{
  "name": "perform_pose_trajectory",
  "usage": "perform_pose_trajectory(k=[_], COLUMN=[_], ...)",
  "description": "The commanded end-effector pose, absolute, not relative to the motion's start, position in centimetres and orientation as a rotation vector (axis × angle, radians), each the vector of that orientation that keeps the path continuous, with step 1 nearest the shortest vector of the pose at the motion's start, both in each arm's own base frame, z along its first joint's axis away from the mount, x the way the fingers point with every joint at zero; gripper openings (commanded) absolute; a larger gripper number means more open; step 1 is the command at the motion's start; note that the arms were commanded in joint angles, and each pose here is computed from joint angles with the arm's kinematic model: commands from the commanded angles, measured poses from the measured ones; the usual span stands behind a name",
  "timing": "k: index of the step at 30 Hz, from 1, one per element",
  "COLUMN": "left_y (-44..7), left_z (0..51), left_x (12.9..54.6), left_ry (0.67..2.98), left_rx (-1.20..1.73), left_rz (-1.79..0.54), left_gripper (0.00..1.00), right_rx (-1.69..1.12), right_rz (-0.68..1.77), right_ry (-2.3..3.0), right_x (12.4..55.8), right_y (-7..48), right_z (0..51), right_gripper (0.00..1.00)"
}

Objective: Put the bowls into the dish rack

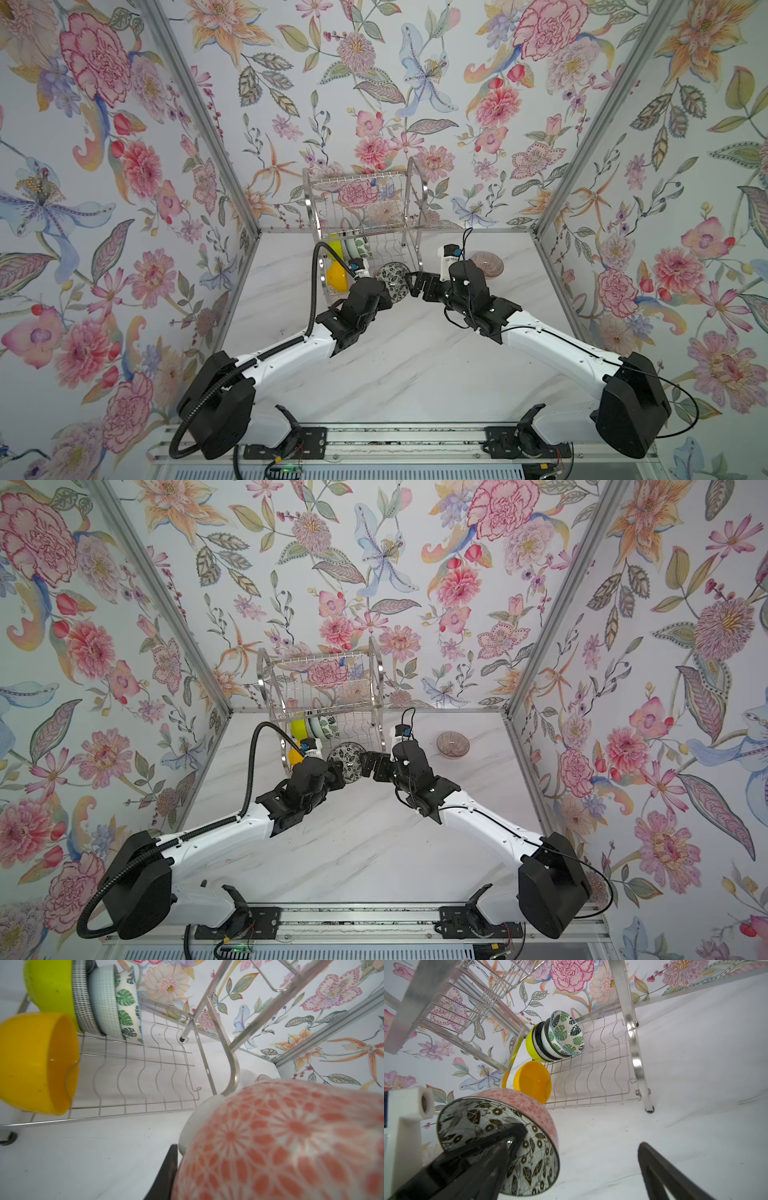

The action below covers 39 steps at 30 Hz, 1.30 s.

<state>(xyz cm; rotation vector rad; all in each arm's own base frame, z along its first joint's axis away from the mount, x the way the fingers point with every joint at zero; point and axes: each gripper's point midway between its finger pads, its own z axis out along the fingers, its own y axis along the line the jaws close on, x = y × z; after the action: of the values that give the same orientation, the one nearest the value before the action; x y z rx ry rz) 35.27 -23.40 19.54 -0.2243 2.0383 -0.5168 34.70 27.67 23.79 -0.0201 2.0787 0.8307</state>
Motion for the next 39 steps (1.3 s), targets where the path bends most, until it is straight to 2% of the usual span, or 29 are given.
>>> perform_pose_trajectory(k=[1,13,23,33,37,39], left_y=[-20.5,-17.1,-21.8,-24.4,-25.0,-25.1], left_z=[21.8,21.6,21.0,18.8,18.5,18.7], left_x=[35.9,36.2,37.5,37.8,37.9,37.8], left_ry=[1.916,1.776,1.709,1.693,1.690,1.683], left_rx=[-0.284,-0.248,-0.066,0.062,0.083,0.087], left_rz=[-0.409,-0.113,-0.137,-0.085,-0.073,-0.070], left_gripper=[0.00,0.00,0.00,0.00,0.00,0.00], right_rx=[0.076,0.795,1.139,1.237,1.252,1.251], right_rz=[0.980,1.206,1.632,1.862,1.928,1.946], right_ry=[2.047,1.999,1.771,1.732,1.721,1.721], right_x=[35.3,37.8,37.2,36.4,36.5,36.5], right_y=[27.6,22.3,23.9,28.4,30.1,30.7], right_z=[24.9,23.8,26.8,26.8,26.6,26.6], right_gripper=[0.99,0.99,0.98,0.97,0.91,0.85])
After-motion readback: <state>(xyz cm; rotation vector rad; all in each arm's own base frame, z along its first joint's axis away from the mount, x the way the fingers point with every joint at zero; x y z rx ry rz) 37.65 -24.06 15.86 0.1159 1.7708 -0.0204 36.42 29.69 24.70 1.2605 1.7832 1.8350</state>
